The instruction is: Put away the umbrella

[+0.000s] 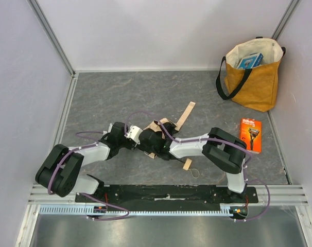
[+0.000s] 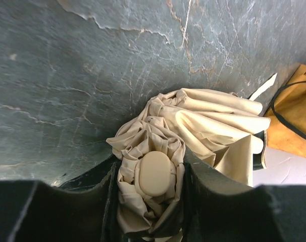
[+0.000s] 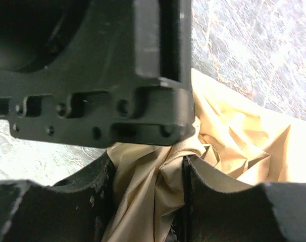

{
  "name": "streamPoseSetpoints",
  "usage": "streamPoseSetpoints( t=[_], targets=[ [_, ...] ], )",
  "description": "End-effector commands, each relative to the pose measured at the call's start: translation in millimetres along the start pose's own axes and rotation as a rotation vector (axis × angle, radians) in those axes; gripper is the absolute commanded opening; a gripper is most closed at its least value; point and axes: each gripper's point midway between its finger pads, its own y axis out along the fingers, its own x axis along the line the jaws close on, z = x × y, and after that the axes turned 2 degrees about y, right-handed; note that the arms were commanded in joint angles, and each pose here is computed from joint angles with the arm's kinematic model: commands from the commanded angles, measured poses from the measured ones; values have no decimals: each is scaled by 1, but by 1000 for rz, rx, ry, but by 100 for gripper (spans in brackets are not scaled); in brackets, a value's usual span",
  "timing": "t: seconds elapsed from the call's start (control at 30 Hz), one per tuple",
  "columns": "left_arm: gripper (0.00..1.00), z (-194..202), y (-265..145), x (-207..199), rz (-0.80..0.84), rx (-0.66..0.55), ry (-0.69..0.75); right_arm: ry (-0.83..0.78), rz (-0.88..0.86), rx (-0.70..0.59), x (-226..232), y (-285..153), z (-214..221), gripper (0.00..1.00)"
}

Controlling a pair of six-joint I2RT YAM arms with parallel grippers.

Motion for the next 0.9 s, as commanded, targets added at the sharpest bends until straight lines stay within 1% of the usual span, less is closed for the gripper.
streamPoseSetpoints(
  t=[0.0,0.03,0.1,0.13,0.2,0.23,0.3,0.33,0.37,0.4,0.47,0.57,0.63,0.7,0.8,0.87],
  targets=[
    [5,6,-14,87,-278,23,102,242,-199,376,27,0,135,0],
    [13,3,-14,84,-263,18,110,274,-223,350,28,1,131,0],
    [35,-6,-16,79,-232,-30,125,335,-274,352,33,-2,136,0],
    [44,-11,-17,71,-193,-54,139,362,-292,346,34,-3,137,0],
    [61,-21,-24,61,-140,-96,156,410,-329,345,37,-5,139,0],
    [68,-26,-27,56,-107,-113,166,439,-349,346,39,-7,142,0],
    [76,-35,-35,41,-1,-151,192,490,-390,336,41,-9,143,0],
    [77,-39,-40,35,51,-171,209,505,-396,328,41,-9,143,0],
    [84,-43,-44,31,83,-193,213,519,-404,328,41,-8,145,0],
    [87,-46,-49,28,113,-216,224,535,-413,331,42,-7,148,0],
    [90,-51,-59,21,160,-250,253,569,-432,336,44,-5,151,0],
    [91,-54,-66,23,158,-267,276,626,-467,339,46,-2,150,0],
    [92,-50,-66,27,161,-245,259,672,-504,352,51,0,148,0],
    [92,-41,-63,34,153,-195,237,710,-535,362,53,0,144,0],
    [93,-29,-60,38,164,-135,221,685,-482,391,47,0,150,0],
    [91,-29,-58,39,166,-132,226,641,-428,393,40,0,151,0]
  ],
)
